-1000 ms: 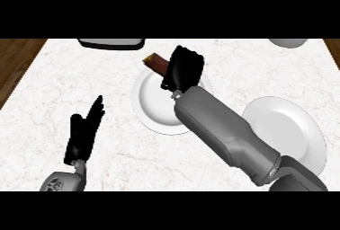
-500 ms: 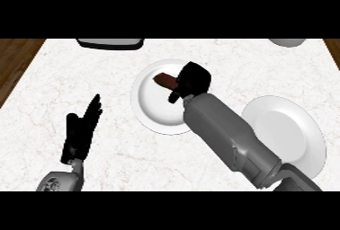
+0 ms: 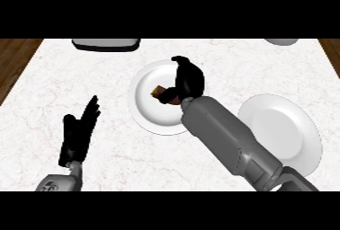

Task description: Pick the sweet potato from the plate and place it in the plate

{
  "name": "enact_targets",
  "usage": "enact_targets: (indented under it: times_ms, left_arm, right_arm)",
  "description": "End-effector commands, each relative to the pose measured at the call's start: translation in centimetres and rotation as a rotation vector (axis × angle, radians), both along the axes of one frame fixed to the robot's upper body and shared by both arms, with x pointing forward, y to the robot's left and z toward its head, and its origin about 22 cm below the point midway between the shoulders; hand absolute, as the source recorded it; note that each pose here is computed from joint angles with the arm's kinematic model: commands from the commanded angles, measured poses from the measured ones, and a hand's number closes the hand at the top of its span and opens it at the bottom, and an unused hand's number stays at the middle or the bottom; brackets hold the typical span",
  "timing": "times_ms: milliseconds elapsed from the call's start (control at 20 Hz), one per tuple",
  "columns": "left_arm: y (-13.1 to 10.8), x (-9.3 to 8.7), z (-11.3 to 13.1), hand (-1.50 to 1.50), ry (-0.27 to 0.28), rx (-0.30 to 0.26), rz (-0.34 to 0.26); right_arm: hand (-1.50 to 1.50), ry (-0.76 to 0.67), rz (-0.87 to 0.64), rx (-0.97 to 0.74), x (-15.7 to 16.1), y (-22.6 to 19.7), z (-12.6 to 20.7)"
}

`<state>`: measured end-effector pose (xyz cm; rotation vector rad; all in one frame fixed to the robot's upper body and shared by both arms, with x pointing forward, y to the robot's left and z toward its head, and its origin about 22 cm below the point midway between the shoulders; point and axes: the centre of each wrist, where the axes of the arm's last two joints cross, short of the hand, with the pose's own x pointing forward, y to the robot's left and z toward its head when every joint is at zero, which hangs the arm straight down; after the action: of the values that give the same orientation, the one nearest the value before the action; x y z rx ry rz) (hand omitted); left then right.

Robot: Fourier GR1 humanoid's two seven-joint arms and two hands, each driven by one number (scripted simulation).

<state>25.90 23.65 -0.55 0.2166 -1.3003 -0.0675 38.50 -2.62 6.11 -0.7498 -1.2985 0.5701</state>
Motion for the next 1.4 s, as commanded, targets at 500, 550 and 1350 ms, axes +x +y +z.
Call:
enact_targets:
  times_ms: [500,550,1350]
  left_arm:
    - [0.8,-0.1,-0.8,0.0,0.005,-0.001,0.029]
    - [1.6,-0.6,0.2,0.0,-0.01,0.008,0.038]
    - [2.4,1.1,0.8,0.0,-0.007,0.002,0.045]
  right_arm:
    - [-1.5,-0.278,0.006,0.532,-3.1,-3.4,-2.3]
    - [-1.5,-0.268,0.026,0.535,-3.0,-3.9,-3.1]
    - [-1.5,-0.268,0.013,0.472,-2.8,-2.4,-5.5]
